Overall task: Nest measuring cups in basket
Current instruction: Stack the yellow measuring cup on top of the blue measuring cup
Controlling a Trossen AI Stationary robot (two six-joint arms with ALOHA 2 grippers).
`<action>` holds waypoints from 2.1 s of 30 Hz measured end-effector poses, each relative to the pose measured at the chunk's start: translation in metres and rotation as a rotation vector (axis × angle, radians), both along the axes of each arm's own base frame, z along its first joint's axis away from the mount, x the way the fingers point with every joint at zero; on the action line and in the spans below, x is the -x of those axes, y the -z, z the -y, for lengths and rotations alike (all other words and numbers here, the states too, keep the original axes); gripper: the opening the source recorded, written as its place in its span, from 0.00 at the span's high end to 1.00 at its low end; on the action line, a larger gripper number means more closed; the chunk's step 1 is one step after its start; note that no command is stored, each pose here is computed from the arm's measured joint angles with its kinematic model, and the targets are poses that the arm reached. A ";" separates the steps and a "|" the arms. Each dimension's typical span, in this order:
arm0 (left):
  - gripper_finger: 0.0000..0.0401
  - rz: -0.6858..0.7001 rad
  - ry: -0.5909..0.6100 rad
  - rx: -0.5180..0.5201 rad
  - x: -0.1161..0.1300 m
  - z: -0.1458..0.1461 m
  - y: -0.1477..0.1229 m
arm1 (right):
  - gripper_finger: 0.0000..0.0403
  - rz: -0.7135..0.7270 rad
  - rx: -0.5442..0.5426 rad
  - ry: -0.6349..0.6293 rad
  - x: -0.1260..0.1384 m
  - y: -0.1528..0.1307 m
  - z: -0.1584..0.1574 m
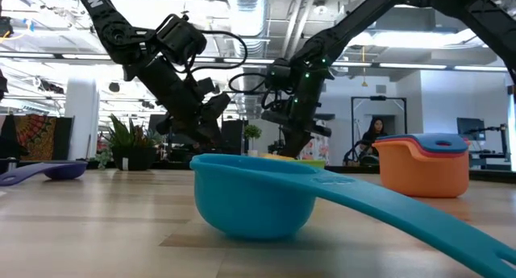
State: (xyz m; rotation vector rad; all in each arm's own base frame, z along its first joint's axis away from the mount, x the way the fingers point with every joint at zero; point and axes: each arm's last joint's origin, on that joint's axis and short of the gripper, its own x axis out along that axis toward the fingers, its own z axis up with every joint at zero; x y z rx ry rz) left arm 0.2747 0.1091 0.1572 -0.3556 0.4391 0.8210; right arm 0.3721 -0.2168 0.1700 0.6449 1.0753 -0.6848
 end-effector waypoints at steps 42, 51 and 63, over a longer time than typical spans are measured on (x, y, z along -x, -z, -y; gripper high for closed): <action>0.64 0.058 0.120 -0.039 -0.019 0.070 -0.004 | 0.96 0.261 -0.023 0.009 0.183 -0.108 -0.300; 0.64 0.050 0.127 -0.046 -0.019 0.072 -0.004 | 0.94 0.213 -0.033 0.076 0.177 -0.089 -0.324; 0.64 0.007 0.123 -0.045 -0.017 0.073 -0.001 | 0.93 0.141 -0.043 0.144 0.163 -0.071 -0.327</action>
